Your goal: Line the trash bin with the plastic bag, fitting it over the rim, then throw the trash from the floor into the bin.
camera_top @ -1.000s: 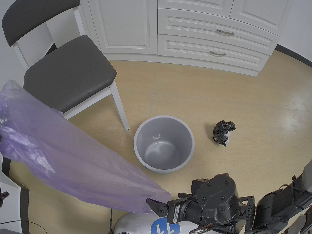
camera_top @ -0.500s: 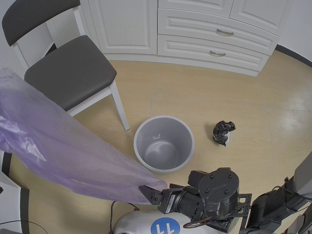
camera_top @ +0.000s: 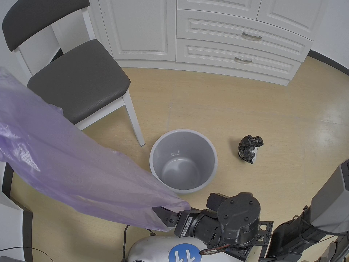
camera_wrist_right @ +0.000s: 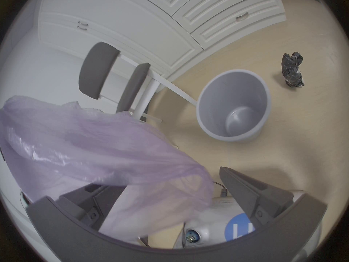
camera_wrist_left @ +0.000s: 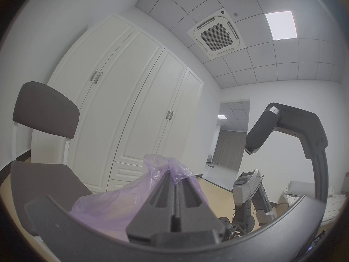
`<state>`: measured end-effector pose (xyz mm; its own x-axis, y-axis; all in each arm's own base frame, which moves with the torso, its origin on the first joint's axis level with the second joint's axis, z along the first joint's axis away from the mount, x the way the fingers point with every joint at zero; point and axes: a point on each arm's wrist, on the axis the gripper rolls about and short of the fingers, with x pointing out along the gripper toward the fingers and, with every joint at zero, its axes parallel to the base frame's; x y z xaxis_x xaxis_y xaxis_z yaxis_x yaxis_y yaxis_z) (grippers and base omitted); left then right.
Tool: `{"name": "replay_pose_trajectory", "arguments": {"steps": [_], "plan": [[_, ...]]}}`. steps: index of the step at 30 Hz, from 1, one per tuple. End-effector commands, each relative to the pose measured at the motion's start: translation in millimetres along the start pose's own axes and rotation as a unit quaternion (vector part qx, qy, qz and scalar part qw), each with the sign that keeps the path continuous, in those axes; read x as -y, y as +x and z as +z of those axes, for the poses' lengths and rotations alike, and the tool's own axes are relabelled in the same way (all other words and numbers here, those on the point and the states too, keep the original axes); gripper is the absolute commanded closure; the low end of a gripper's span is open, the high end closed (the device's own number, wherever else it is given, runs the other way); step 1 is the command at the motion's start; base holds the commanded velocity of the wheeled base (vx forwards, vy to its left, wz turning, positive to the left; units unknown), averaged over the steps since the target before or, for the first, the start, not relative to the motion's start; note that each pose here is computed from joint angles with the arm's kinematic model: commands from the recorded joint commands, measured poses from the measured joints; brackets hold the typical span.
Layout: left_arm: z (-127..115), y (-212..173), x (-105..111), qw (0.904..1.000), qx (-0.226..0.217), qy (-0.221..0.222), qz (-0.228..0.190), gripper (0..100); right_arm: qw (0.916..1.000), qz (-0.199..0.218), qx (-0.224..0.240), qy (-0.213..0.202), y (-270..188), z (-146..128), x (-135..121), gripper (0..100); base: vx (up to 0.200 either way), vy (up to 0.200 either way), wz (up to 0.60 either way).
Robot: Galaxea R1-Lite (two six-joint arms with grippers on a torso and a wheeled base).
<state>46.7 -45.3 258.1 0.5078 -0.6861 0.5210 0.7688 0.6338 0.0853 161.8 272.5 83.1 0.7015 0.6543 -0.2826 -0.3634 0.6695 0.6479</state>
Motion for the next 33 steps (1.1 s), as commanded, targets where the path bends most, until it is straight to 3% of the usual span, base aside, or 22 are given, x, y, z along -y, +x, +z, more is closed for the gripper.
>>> {"name": "replay_pose_trajectory", "arguments": {"steps": [1,7,23,33], "plan": [[1.7,-0.3,0.1,1.0,0.004,0.0,0.0,100,0.9999,0.007,0.008,0.004,3.1,-4.3,4.1,0,0.0,0.0,0.0],[1.7,-0.3,0.1,1.0,0.004,0.0,0.0,100,0.9995,0.02,0.025,0.006,7.9,-9.6,10.8,0,0.0,0.0,0.0],[2.6,-0.7,0.2,1.0,0.006,0.001,0.0,100,0.9992,0.008,0.038,-0.013,8.9,-1.9,16.5,0,0.0,0.0,0.0],[4.1,-2.1,0.4,1.0,0.01,0.001,0.001,100,0.9974,-0.002,0.067,-0.026,7.4,16.8,21.4,0,0.0,0.0,0.0]]}}
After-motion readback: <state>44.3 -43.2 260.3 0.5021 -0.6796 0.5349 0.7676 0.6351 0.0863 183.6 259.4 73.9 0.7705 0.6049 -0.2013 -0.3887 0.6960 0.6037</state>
